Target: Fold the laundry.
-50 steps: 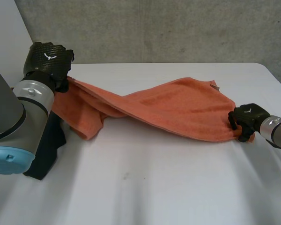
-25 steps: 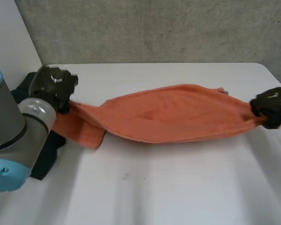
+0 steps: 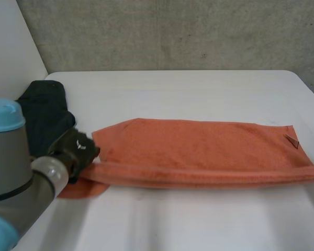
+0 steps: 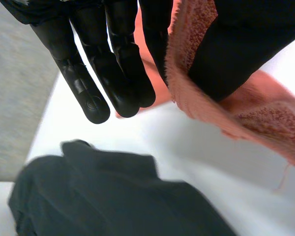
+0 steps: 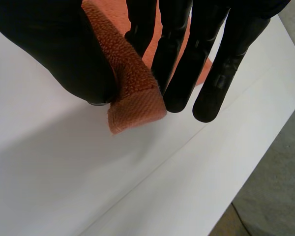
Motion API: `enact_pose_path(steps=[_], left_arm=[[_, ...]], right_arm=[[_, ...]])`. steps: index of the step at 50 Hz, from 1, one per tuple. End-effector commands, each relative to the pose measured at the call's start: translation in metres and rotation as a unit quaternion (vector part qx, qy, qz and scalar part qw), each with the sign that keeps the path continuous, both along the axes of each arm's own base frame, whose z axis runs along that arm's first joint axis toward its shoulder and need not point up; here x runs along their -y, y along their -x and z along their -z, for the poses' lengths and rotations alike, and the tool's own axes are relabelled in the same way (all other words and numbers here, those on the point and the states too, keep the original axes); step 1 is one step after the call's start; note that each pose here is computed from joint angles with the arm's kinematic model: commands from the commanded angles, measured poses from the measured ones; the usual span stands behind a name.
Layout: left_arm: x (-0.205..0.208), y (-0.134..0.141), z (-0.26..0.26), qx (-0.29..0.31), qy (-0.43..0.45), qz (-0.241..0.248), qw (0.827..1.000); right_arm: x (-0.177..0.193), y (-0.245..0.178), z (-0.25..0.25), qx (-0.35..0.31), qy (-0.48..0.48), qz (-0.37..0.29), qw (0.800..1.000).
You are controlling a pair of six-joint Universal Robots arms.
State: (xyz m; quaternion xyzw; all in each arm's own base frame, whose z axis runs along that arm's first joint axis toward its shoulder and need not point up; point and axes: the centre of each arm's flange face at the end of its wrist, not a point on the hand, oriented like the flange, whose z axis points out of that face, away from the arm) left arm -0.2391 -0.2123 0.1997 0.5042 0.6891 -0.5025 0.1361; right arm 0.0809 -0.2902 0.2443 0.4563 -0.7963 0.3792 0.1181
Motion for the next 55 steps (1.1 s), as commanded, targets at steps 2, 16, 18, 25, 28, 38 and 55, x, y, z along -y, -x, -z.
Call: enact_pose_path(steps=[2,16,18,25,28,38,55], left_arm=[[0.066,0.03,0.019,-0.036,0.09,-0.006,0.995],[0.173,0.071,-0.095,-0.192,0.427,-0.02,0.883],[0.177,0.072,-0.121,-0.217,0.479,-0.02,0.85],[0.17,0.065,-0.203,-0.295,0.591,-0.019,0.75],[0.169,0.06,-0.205,-0.329,0.577,-0.012,0.748],[0.167,0.054,-0.105,-0.315,0.441,0.006,0.84],[0.112,0.048,0.08,-0.138,0.209,0.018,0.968]], right_arm=[[0.043,-0.027,0.029,0.051,0.041,0.015,0.998],[0.129,-0.103,-0.071,0.136,0.378,0.017,0.916],[0.135,-0.111,-0.112,0.182,0.46,0.013,0.869],[0.134,-0.109,-0.188,0.255,0.609,0.021,0.751],[0.132,-0.112,-0.186,0.259,0.603,0.019,0.754],[0.134,-0.134,-0.1,0.25,0.486,-0.005,0.837],[0.107,-0.115,0.076,0.136,0.137,-0.004,0.981]])
